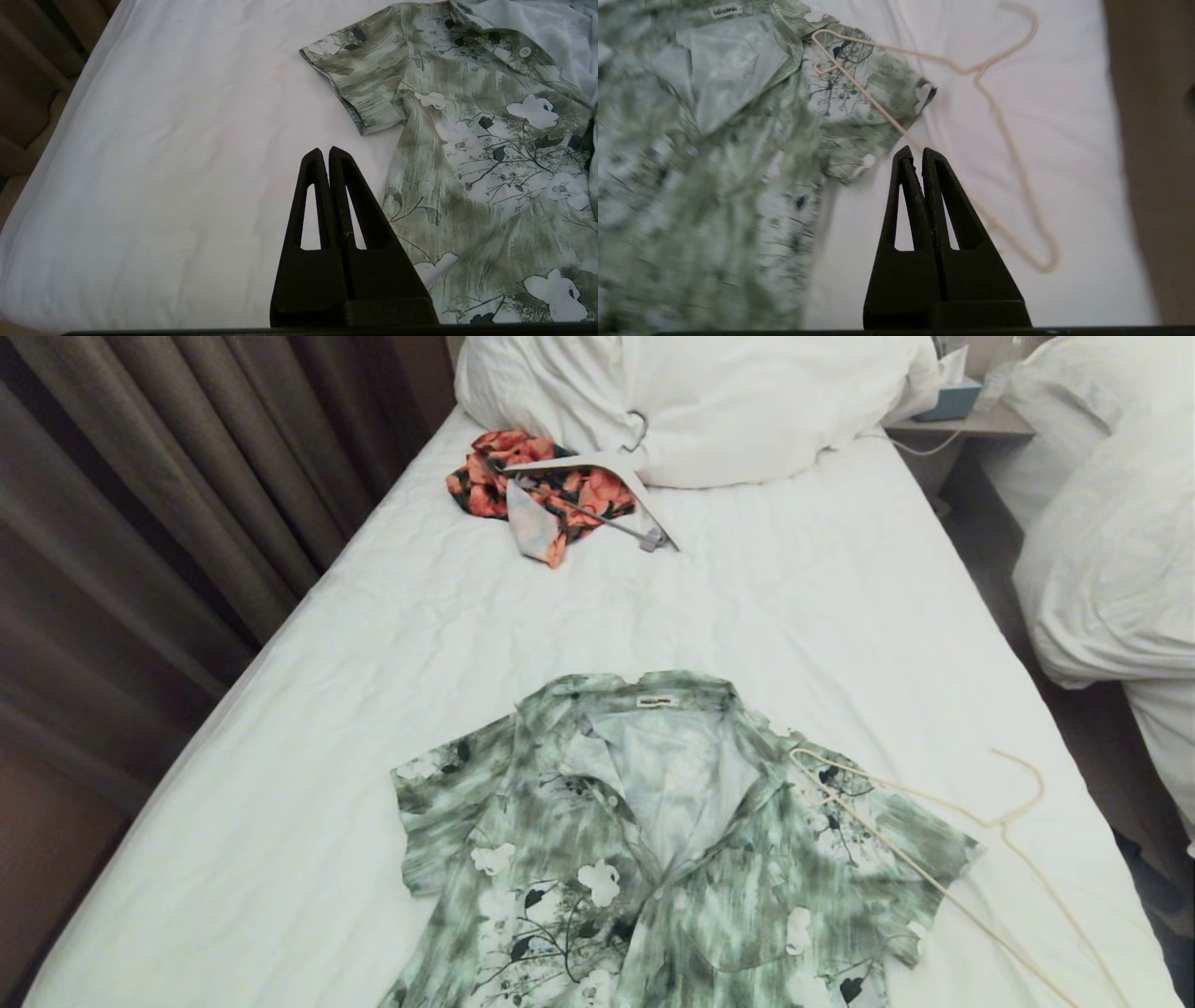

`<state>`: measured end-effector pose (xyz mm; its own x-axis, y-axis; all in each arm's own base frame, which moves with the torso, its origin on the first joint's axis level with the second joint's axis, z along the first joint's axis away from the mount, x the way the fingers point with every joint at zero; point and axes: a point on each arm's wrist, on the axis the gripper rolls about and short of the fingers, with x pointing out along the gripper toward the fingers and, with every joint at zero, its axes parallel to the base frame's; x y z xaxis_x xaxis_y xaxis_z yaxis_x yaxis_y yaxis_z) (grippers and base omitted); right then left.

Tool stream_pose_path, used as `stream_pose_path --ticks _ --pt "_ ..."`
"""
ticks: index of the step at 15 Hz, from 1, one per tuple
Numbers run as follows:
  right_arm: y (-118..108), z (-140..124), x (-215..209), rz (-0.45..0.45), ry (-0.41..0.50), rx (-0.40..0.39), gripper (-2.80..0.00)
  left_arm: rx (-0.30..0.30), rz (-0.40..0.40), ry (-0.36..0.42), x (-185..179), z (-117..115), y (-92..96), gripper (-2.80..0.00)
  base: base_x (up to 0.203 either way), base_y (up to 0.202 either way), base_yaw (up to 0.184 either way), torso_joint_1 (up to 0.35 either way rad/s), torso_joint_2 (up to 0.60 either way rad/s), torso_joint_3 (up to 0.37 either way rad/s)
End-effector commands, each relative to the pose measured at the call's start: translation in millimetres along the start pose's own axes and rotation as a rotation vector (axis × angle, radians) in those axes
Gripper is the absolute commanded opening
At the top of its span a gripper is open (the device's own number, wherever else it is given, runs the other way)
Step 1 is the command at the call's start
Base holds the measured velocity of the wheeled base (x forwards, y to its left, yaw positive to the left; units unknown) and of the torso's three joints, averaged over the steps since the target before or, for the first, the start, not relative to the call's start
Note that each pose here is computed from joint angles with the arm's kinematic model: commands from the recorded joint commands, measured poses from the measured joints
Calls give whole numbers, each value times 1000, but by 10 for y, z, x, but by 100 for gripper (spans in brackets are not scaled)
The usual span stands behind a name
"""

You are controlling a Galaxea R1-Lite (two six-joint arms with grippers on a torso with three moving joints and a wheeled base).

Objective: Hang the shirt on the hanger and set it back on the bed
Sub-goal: Lift the shirt and hanger

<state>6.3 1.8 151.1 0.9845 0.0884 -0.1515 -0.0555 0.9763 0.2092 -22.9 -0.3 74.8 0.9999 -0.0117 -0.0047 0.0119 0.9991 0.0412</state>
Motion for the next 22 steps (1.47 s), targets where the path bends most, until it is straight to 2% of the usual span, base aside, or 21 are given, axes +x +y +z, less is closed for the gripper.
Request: stream_pose_path --ticks 1,3,5,7,9,11,13,17,21,22 --pt "1 143 378 -47 193 114 -280 0 -1 1 1 0 0 -280 0 0 0 0 0 0" --pt "-35 211 777 -109 314 236 -280 0 0 1 1 0 0 -280 0 0 0 0 0 0" --pt "-183 240 1187 -164 368 364 -280 0 -1 1 1 0 0 -280 0 0 0 0 0 0" --pt "-528 254 1462 -203 384 496 -280 0 -1 1 1 0 0 -280 0 0 0 0 0 0" --pt "-848 220 1607 -178 405 573 -280 0 1 1 1 0 0 -280 0 0 0 0 0 0" --pt "-1113 174 1636 -118 416 602 -280 -1 0 1 1 0 0 -280 0 0 0 0 0 0" --pt "-1290 108 1621 -20 426 637 -280 0 1 1 1 0 0 -280 0 0 0 0 0 0" --pt "-1421 -24 1710 -12 477 673 -280 0 -1 1 1 0 0 -280 0 0 0 0 0 0" --pt "-1509 85 1836 -7 546 719 -280 0 0 1 1 0 0 -280 0 0 0 0 0 0" --pt "-1514 81 1843 2 565 710 -280 0 1 1 1 0 0 -280 0 0 0 0 0 0"
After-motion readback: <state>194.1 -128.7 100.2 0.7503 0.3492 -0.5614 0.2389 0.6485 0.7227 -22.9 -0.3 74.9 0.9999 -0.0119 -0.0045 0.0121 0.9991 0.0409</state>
